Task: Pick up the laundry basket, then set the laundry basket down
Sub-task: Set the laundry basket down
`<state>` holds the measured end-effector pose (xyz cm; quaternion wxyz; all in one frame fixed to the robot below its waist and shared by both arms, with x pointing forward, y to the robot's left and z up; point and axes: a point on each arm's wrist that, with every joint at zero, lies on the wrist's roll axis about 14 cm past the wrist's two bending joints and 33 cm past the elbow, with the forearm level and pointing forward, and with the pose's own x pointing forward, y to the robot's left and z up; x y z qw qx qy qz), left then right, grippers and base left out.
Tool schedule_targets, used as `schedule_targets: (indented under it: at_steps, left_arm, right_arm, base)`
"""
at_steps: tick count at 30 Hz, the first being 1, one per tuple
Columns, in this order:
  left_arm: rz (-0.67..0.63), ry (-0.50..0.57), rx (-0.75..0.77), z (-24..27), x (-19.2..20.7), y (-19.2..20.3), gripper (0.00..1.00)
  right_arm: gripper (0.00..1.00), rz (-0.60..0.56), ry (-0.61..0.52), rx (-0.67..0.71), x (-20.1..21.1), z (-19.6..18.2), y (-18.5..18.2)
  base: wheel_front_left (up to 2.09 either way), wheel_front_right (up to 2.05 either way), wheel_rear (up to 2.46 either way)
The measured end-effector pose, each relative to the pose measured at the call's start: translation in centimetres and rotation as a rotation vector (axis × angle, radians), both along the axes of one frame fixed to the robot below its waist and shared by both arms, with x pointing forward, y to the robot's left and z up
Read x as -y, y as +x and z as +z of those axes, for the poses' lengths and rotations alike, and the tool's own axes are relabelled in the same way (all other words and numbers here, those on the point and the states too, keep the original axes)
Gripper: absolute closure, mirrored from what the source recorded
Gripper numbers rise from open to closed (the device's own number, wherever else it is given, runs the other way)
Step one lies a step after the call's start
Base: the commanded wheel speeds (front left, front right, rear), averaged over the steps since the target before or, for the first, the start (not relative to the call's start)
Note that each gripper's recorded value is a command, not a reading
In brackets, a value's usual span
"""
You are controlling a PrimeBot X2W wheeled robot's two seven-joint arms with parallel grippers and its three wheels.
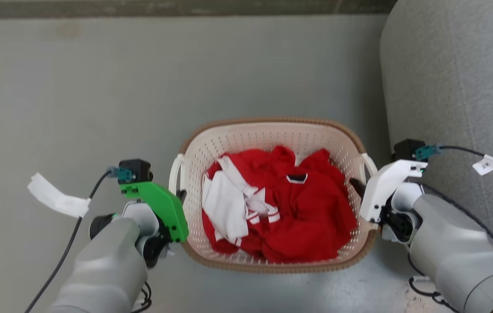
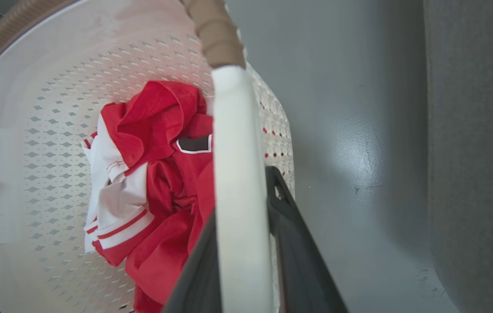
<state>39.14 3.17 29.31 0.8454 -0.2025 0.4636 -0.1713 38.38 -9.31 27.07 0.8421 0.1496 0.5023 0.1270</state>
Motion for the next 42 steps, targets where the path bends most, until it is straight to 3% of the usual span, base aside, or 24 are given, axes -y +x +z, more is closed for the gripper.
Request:
schedule_targets:
  at_steps: [21,42]
  left_arm:
    - [0.039,0.036,0.032,-5.7,0.4,4.5,1.0]
    - [0.048,0.083,-0.051,-12.2,0.1,3.5,1.0]
  right_arm:
    - [1.0,-0.033,0.027,0.04,0.4,-5.2,4.3]
    - [1.0,-0.057,0.057,-0.013,0.0,-10.8,3.0]
  base:
    - [0.0,0.0,0.0]
    - [0.0,0.0,0.0]
